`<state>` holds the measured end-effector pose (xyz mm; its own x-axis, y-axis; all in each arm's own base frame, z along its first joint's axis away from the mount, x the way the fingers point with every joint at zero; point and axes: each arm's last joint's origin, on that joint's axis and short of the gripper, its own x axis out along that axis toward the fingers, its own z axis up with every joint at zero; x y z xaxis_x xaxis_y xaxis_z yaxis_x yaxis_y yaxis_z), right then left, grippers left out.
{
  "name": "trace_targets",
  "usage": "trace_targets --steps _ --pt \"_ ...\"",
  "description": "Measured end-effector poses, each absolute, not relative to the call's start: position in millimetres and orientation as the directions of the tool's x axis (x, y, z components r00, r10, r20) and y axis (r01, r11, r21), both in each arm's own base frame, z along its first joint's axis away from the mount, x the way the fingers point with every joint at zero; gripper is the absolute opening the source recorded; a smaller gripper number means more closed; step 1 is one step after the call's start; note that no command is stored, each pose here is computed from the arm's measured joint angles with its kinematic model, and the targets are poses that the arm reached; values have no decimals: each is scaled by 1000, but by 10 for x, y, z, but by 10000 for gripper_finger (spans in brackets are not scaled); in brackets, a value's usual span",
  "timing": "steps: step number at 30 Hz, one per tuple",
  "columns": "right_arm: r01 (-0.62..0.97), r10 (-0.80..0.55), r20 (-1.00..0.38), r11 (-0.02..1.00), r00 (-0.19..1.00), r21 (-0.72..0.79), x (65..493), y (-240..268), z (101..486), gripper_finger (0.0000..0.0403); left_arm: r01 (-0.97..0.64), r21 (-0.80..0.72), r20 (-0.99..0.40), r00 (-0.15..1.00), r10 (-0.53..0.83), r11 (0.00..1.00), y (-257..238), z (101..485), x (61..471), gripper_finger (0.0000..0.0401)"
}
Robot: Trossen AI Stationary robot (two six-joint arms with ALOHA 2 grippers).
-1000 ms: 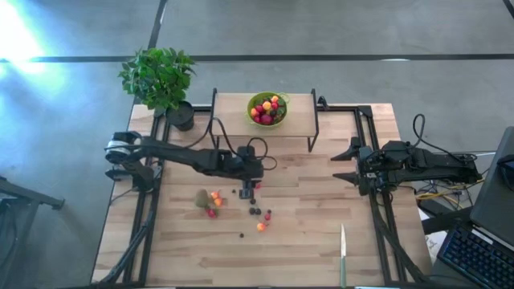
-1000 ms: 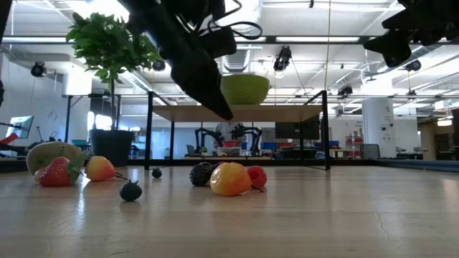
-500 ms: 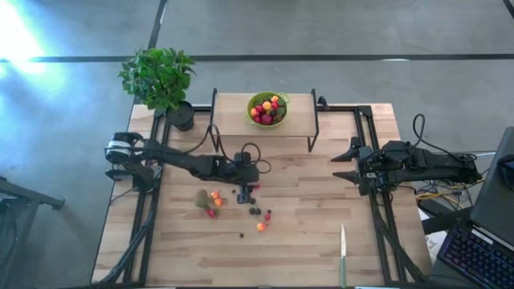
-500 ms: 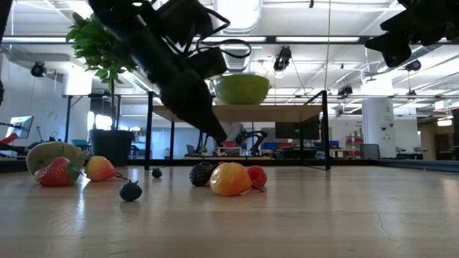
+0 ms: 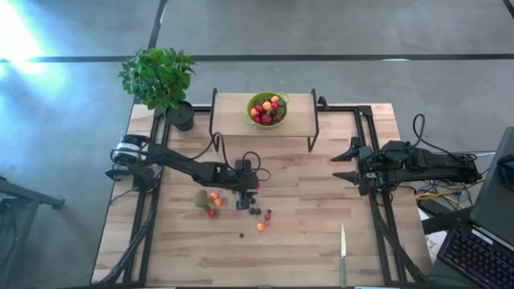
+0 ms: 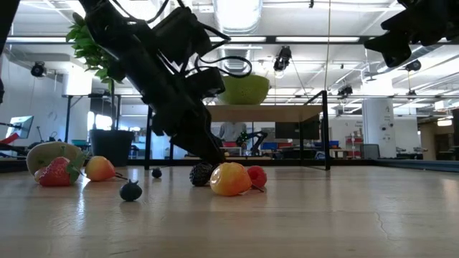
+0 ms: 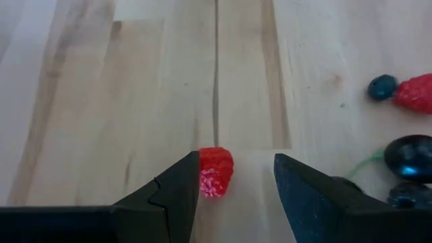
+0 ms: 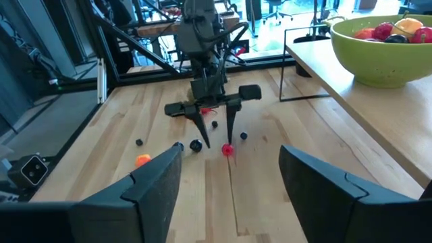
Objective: Pick & Place Fruit
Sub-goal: Put the red raspberry into the green strainer bowl on the shelf
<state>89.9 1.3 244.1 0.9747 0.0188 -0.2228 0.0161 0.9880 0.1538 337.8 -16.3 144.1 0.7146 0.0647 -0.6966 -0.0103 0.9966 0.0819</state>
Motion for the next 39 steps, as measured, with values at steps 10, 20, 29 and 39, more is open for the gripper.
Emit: trace_targets --steps 10,20,29,39 --pt "17 19 -227 988 974 154 905 13 2438 281 -21 94 -703 706 82 995 -161 1406 3400 195" --pt "17 19 -227 988 974 154 905 13 2438 314 -13 106 -710 699 85 994 -157 1381 3379 195" --pt "17 19 -226 988 974 154 904 13 2438 343 -6 108 -722 687 82 994 -159 1253 3402 181" --pt "17 19 -227 988 974 154 904 14 2438 360 10 87 -706 706 55 996 -167 1250 3430 151"
